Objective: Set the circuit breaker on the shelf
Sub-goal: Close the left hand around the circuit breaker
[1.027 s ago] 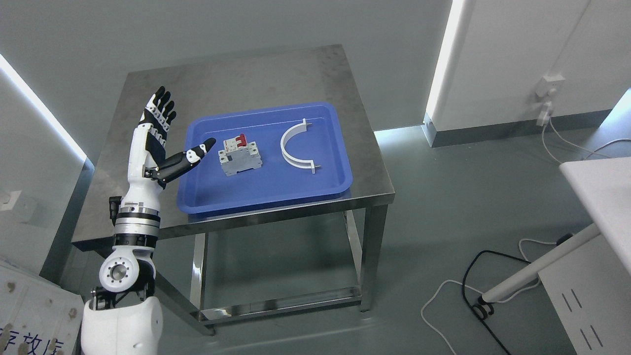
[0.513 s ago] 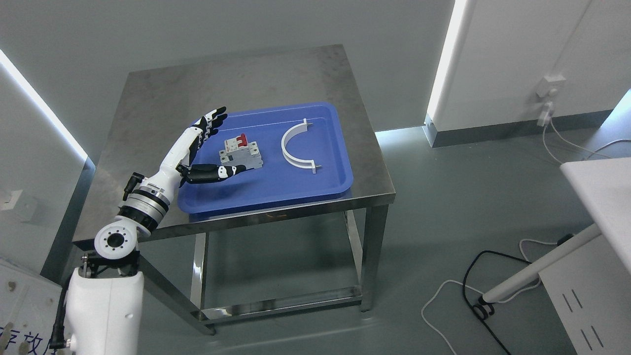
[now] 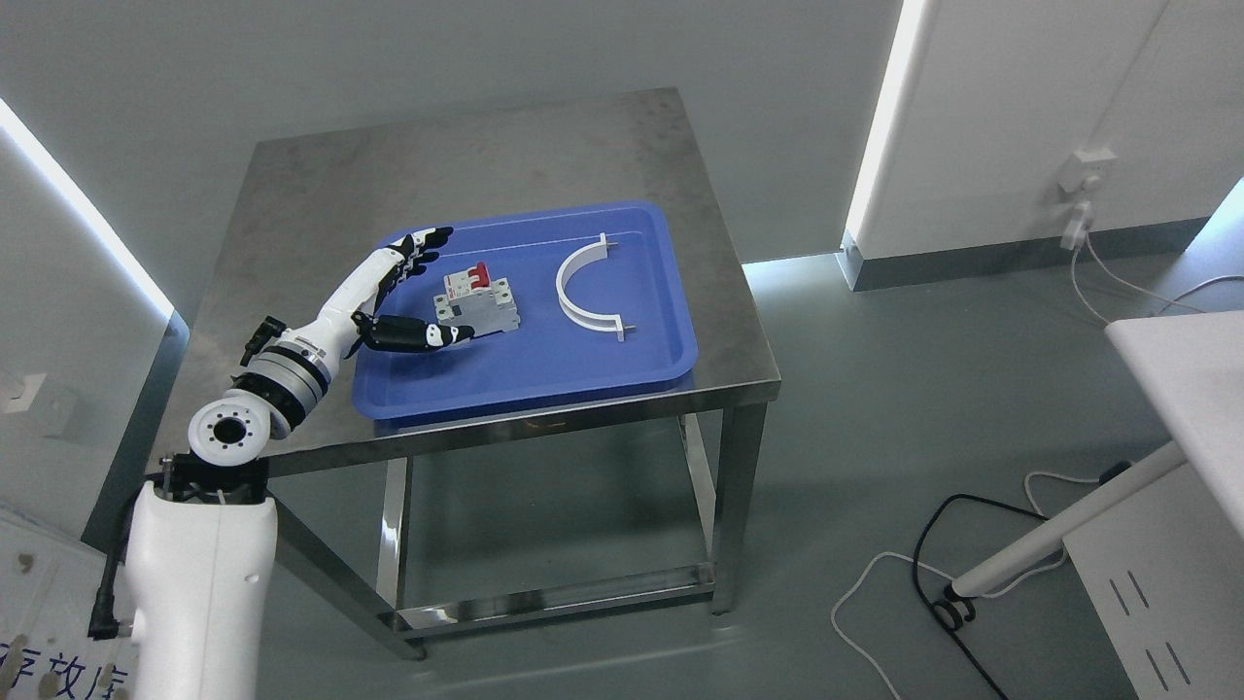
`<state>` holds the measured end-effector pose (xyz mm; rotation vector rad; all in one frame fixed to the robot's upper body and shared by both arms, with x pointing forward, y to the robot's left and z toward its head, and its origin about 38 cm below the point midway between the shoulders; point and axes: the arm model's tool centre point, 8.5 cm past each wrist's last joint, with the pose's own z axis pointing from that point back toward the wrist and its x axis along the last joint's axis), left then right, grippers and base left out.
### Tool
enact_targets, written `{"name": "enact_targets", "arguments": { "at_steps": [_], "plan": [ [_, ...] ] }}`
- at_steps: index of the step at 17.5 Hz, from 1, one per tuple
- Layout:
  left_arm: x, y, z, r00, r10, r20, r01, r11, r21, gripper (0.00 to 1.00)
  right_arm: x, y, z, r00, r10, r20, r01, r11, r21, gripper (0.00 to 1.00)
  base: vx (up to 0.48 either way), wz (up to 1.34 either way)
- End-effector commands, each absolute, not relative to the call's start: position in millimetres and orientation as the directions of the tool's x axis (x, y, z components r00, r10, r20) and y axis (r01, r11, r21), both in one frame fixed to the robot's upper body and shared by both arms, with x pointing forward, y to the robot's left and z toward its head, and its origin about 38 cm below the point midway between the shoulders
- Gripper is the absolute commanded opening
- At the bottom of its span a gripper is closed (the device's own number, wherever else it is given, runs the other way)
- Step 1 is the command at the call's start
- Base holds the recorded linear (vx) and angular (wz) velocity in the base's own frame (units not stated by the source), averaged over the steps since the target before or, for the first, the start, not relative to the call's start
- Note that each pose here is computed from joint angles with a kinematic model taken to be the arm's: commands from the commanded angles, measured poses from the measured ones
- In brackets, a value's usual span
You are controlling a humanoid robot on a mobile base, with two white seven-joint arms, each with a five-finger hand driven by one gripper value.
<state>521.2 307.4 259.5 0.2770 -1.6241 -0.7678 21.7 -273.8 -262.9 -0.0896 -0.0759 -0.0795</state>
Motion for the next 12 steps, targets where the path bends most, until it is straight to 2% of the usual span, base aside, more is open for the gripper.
{"name": "enact_targets", "arguments": {
  "at_steps": [1, 4, 9, 12],
  "plan": [
    [530.9, 311.9, 238.0, -0.142, -0.610, 0.780, 0.278, 0.731, 0.623, 0.78, 21.0, -285.1, -261.7, 0.994, -0.074, 0.074, 0.082, 0.991, -0.104, 1.00, 0.000, 0.00],
    [531.5, 312.2, 234.3, -0.132, -0.600, 0.789, 0.284, 0.740, 0.610, 0.70, 21.0, -285.1, -261.7, 0.994, -0.074, 0.074, 0.082, 0.991, -0.104, 1.00, 0.000, 0.00],
    [534.4, 309.2, 234.3, -0.131, -0.591, 0.796, 0.289, 0.745, 0.601, 0.63, 21.0, -285.1, -261.7, 0.994, -0.074, 0.074, 0.082, 0.991, -0.104, 1.00, 0.000, 0.00],
    [534.3, 309.2, 235.0, -0.136, -0.581, 0.802, 0.286, 0.752, 0.593, 0.52, 21.0, -285.1, -261.7, 0.994, -0.074, 0.074, 0.082, 0.991, -0.104, 1.00, 0.000, 0.00]
  ]
}}
